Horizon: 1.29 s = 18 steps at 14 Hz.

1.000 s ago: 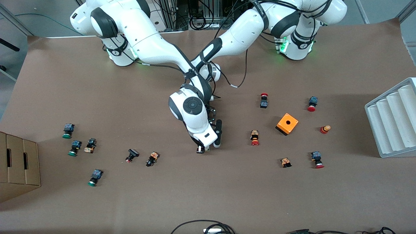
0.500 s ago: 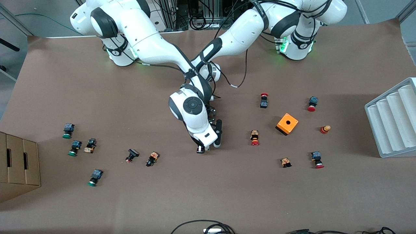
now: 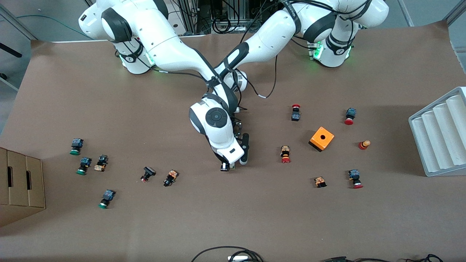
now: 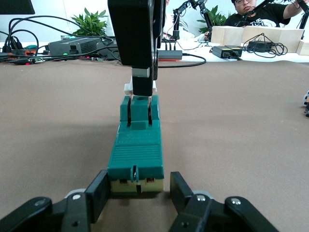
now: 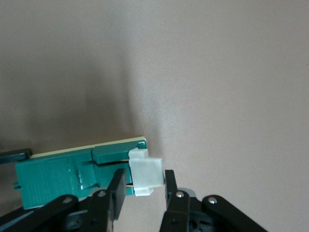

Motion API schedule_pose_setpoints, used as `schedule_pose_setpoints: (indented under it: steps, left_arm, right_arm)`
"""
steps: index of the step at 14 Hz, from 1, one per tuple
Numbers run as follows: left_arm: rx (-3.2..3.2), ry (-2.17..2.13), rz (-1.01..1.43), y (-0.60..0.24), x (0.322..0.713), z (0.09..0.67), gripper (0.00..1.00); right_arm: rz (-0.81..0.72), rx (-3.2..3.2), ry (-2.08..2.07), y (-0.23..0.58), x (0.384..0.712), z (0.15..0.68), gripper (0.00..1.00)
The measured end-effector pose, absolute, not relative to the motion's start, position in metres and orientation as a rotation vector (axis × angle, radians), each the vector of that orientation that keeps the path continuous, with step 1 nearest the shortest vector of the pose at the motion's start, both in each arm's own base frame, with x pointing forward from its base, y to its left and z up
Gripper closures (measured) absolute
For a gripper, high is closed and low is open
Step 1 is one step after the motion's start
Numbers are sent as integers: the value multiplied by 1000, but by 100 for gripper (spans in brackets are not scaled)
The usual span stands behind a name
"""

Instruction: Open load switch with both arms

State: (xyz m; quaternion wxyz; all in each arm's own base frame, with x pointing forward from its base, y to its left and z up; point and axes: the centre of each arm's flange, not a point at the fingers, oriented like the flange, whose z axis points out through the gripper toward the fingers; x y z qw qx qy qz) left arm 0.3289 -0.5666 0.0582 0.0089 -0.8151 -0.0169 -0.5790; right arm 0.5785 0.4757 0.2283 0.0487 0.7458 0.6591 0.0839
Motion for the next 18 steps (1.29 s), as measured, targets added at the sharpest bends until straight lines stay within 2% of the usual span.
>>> schedule_pose_setpoints:
  steps: [18]
  left_arm:
    - [-2547,-55,-1809,-567,329,58,41]
  right_arm:
    - [254,2273,2017,477,572,237,62]
